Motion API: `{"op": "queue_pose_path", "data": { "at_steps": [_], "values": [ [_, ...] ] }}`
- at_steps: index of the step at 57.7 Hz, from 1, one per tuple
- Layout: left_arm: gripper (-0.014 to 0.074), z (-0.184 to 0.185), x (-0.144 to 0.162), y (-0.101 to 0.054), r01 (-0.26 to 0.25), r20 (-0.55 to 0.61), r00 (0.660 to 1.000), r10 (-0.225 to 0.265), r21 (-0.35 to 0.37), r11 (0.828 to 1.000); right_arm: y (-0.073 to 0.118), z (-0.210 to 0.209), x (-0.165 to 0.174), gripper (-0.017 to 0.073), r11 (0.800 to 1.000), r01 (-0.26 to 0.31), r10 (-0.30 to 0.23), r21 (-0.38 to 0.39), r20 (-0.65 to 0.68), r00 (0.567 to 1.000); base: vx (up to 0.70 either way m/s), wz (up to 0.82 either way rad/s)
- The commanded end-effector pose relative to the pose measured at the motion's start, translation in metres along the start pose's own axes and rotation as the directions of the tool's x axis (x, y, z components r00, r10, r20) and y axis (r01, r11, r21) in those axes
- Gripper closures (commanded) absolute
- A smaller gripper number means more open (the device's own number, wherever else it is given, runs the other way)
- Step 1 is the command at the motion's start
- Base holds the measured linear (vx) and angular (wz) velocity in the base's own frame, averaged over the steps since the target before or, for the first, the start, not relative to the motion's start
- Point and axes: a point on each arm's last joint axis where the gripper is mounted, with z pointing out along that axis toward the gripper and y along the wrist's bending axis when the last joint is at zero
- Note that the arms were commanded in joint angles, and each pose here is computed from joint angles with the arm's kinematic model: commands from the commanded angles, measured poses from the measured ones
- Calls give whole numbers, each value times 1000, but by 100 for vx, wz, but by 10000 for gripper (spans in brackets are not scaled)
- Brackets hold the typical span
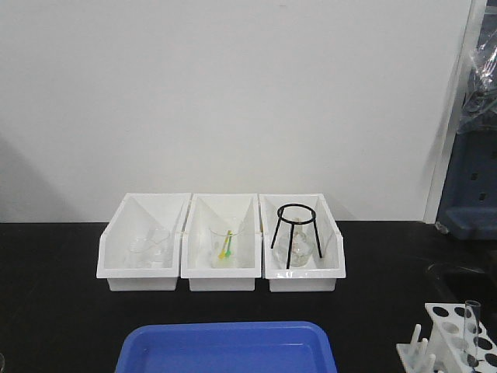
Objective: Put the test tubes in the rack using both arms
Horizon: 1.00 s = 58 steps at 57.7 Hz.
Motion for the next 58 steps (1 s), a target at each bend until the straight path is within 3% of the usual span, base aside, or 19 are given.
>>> {"op": "queue_pose_path", "data": {
  "at_steps": [1,58],
  "values": [
    [599,-1,-18,1,26,118,993,-25,-5,1000,-4,-2,-19,121,999,11,-15,35,113,993,0,0],
    [599,-1,-18,1,26,118,993,-25,-5,1000,-4,-2,-19,121,999,11,-15,35,114,993,0,0]
  ]
}}
